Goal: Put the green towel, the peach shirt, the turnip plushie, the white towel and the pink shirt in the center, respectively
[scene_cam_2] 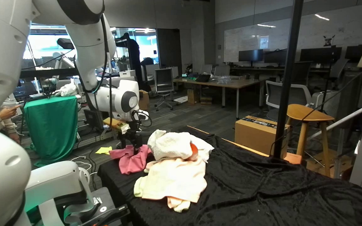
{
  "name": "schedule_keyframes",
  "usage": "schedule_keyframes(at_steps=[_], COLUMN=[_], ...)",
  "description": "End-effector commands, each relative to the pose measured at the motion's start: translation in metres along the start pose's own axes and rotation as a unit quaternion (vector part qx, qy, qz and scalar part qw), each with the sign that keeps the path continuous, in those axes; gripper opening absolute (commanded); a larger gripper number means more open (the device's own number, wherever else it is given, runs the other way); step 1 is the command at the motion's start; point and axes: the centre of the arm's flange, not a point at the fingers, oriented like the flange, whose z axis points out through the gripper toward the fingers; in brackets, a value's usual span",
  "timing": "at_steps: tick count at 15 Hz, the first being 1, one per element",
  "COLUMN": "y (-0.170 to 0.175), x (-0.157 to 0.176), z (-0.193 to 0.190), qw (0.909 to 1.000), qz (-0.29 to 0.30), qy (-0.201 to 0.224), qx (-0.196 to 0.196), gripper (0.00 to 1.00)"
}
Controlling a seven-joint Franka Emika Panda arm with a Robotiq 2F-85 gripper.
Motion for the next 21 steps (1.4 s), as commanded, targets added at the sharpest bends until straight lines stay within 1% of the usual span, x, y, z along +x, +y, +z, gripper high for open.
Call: schedule_keyframes(at_steps=[1,4,7,8,9,11,12,14,15,16,17,20,21], y=[-0.004,-0.001,0.000,0.000,0.000,0.001,0.001,0.002,0.002,0.003,0.002,0.003,0.004], x=[-0.003,-0.004,-0.006,-0.007,-0.008,-0.009,-0.009,-0.009,-0.010,-0.010,-0.010,-0.011,-0.011], z=[-0.004,0.008,0.014,0.015,0.015,0.014,0.012,0.011,0.010,0.008,0.005,-0.008,-0.012], qw=[0.9994,0.9985,0.9978,0.9977,0.9975,0.9975,0.9979,0.9978,0.9979,0.9981,0.9983,0.9985,0.9984], qz=[-0.008,-0.013,-0.018,-0.019,-0.020,-0.019,-0.019,-0.018,-0.019,-0.021,-0.021,-0.019,-0.018], qy=[0.006,0.011,0.008,0.007,0.007,0.005,0.000,-0.003,-0.007,-0.010,-0.012,-0.008,-0.006], qx=[-0.033,-0.052,-0.062,-0.064,-0.068,-0.068,-0.063,-0.063,-0.061,-0.057,-0.052,-0.050,-0.054], gripper=[1.00,1.00,1.00,0.91,0.74,0.58,0.49,0.35,0.27,0.20,0.16,0.07,0.09])
